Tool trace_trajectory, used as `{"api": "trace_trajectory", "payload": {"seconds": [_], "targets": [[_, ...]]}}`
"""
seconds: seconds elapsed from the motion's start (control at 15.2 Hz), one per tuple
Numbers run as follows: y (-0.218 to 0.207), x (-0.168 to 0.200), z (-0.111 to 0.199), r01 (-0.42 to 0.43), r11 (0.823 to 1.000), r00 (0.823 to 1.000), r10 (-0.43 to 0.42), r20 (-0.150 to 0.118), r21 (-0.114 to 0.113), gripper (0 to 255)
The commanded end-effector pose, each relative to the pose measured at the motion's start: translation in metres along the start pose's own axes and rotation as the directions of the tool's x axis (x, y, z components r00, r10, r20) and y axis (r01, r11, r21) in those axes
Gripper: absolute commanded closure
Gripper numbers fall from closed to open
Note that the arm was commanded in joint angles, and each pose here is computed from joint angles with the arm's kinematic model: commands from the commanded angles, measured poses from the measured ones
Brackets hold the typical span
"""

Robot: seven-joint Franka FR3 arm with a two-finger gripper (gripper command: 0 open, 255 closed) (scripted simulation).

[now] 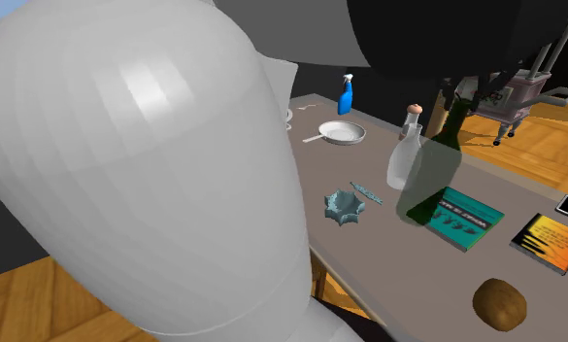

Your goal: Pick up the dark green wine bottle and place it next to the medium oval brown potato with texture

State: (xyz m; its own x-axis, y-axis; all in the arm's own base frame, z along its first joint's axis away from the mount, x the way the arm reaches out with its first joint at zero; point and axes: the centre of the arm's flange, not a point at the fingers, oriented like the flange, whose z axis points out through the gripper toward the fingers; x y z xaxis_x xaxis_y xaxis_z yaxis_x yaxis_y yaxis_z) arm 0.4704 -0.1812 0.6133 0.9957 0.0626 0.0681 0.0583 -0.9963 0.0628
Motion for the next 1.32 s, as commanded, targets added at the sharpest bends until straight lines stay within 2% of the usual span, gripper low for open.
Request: {"api": "trace_trajectory", "payload": {"seconds": [0.0,1.25], "targets": [[0.025,-0.009,0.001,0.002,1.000,1.000,-0.002,0.000,0.000,255],[0.256,-0.106,0.009,0.002,1.000,1.000,-0.002,0.000,0.000,255]]}}
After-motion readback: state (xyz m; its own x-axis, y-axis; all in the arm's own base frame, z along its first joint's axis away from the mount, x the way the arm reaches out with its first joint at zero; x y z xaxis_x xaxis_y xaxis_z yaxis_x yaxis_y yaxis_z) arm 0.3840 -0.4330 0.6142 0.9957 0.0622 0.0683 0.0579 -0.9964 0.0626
